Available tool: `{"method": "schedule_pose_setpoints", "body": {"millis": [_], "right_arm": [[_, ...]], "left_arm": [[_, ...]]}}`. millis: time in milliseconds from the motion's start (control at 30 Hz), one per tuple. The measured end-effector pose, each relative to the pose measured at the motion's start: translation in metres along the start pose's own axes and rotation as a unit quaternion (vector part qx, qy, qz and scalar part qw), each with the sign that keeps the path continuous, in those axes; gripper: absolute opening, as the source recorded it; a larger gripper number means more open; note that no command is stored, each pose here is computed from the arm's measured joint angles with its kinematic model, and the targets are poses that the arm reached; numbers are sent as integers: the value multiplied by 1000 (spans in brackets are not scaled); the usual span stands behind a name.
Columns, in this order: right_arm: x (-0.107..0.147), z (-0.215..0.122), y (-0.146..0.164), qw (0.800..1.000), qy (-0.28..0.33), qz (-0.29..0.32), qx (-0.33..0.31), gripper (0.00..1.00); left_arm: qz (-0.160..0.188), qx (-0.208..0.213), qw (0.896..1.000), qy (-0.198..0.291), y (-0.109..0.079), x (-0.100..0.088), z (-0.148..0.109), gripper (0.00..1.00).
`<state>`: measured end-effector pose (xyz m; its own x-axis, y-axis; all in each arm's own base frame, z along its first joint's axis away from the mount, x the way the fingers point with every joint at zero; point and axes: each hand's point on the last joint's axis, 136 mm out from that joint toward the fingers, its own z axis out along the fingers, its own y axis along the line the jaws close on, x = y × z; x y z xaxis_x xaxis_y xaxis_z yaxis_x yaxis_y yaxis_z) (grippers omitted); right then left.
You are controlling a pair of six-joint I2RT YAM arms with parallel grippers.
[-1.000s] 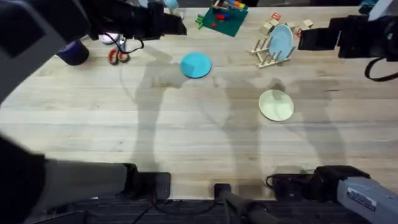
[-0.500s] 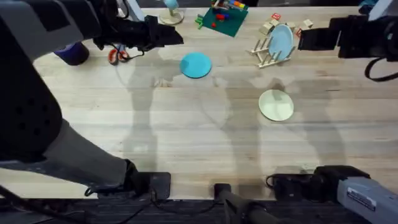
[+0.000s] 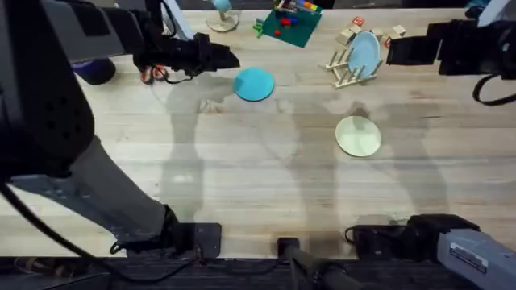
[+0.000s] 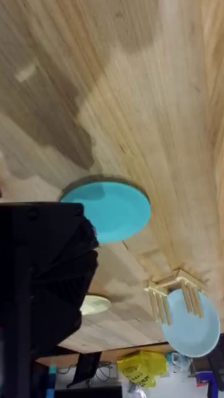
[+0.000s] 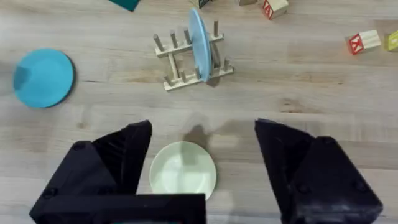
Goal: Pick up the plates from the table one by one and place each into a slot on the dish rack.
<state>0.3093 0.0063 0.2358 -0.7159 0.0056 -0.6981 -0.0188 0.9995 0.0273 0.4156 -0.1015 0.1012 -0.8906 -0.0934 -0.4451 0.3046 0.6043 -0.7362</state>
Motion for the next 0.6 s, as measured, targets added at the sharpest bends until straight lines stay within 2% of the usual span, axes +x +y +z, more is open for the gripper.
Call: {"method": "schedule_pose_setpoints", "body": {"millis": [600], "right_arm": [[0, 0, 0, 1000, 0, 0, 0, 996]], "left_arm": [[-46, 18, 998, 31, 25, 22, 22, 37]]}}
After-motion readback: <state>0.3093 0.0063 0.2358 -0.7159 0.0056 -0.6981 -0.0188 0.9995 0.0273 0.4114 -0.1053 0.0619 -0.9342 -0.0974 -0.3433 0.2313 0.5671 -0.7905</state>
